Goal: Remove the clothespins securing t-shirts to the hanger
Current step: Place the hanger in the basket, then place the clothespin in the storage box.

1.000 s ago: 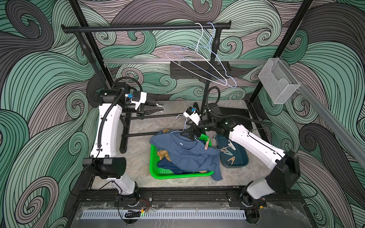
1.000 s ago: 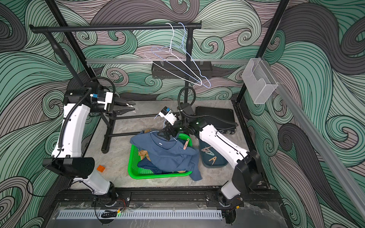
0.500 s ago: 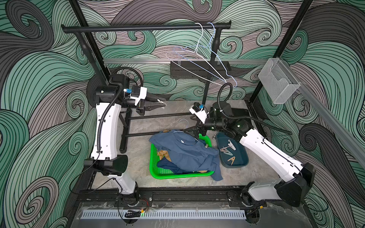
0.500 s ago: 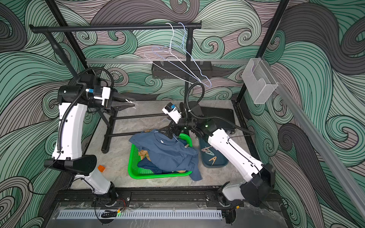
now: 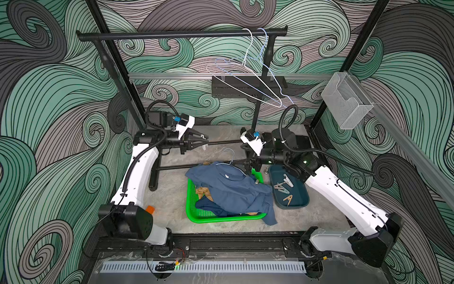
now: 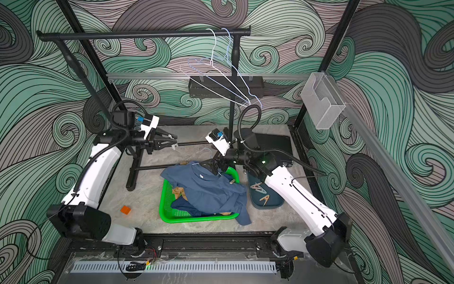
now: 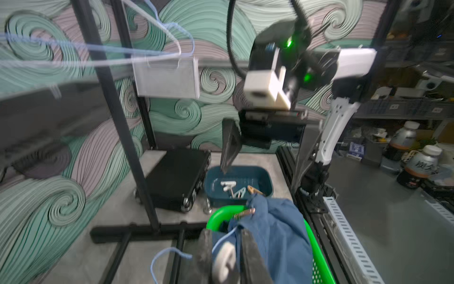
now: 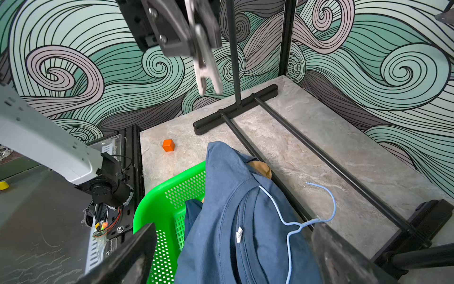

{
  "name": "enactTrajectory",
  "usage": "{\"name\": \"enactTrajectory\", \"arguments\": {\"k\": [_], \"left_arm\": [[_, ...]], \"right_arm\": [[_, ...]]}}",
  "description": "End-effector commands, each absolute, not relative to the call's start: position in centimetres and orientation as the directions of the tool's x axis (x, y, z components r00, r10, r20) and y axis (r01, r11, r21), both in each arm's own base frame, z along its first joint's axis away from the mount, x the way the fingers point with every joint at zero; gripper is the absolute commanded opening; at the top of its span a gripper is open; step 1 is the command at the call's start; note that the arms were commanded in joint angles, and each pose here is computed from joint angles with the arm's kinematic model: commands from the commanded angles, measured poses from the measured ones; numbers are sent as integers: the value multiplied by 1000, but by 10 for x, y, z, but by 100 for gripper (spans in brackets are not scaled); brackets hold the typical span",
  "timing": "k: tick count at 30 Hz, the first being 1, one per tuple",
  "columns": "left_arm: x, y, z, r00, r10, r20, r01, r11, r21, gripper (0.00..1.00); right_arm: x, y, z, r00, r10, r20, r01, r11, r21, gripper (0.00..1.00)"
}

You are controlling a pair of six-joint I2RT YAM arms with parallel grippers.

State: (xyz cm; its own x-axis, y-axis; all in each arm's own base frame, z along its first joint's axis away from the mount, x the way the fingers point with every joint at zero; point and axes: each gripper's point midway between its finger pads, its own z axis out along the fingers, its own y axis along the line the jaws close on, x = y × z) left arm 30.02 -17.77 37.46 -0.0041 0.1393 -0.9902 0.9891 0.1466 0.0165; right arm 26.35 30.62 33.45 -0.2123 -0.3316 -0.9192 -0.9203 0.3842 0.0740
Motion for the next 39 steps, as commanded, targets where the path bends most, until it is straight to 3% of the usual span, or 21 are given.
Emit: {"name": "enactTrajectory", "arguments": {"k": [1, 5, 10, 14, 21, 29, 39], "left_arm": [[321, -172, 421, 99, 107, -989, 949, 289, 126, 0], [333, -174, 422, 28, 103, -994, 955, 291, 57, 0], [343, -183, 418, 42, 111, -993, 902, 424, 85, 0], [347, -198, 397, -62, 162, -985, 864, 503, 28, 0], [308, -282, 360, -86, 198, -976, 926, 376, -5, 0], [280, -383, 311, -132, 236, -963, 966, 248, -72, 0], [287, -481, 264, -211, 293, -932, 971, 174, -165, 0]], "right_arm": [[268, 303, 333, -210, -338, -917, -915, 399, 62, 99], [272, 303, 325, -228, -347, -910, -910, 408, 72, 99], [278, 278, 335, -231, -344, -910, -867, 498, 31, 99], [277, 245, 350, -231, -331, -915, -810, 586, -7, 99], [272, 175, 366, -232, -285, -930, -653, 754, -68, 99], [258, 121, 364, -236, -243, -941, -489, 866, -101, 99], [254, 34, 376, -114, -231, -966, -64, 972, -225, 99]]}}
